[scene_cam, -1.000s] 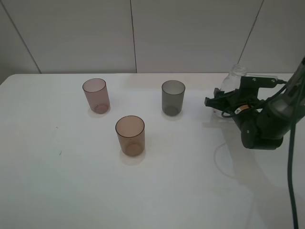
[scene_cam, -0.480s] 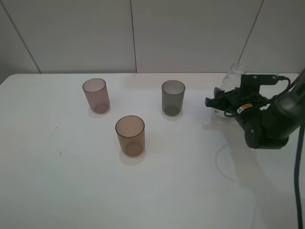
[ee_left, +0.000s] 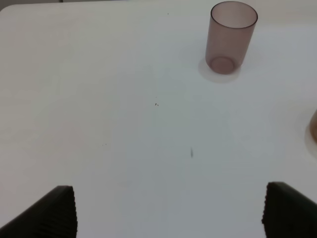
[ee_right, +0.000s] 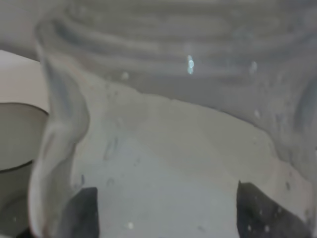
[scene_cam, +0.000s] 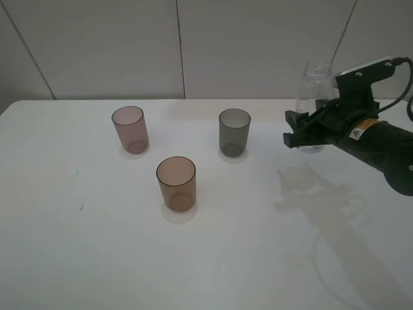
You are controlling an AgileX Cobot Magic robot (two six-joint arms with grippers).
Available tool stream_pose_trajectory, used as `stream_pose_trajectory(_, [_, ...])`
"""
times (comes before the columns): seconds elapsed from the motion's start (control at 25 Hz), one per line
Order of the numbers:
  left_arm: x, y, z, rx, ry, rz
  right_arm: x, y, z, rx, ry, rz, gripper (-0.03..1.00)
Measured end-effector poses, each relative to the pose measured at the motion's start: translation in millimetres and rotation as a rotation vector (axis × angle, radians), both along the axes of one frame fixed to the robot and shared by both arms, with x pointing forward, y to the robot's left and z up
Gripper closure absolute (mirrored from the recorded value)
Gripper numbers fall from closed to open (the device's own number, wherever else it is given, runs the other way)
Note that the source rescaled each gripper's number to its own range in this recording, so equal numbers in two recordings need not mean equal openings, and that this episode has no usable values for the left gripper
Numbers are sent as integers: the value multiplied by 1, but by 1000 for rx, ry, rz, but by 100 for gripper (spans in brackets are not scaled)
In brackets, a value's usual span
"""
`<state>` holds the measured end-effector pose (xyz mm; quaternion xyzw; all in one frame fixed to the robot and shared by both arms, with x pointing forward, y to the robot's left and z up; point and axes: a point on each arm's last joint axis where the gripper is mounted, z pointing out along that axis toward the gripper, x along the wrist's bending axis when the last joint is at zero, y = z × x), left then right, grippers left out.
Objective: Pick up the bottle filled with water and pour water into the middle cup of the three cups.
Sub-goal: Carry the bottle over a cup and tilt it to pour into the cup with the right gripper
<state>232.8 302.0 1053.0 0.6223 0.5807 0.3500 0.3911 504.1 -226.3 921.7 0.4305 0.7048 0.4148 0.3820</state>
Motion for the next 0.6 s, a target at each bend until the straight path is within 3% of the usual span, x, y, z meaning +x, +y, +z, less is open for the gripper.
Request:
stream_pose_trajectory(0.2, [0,0,0,0,0,0,-19,16,12,-114,64,122,97])
stream_pose_trajectory(0.4, [0,0,0,0,0,0,-34,40,9,-169,115,218,97])
stream_pose_trajectory(0.6, [0,0,0,0,0,0,-46,59,7,-265,110,310,97])
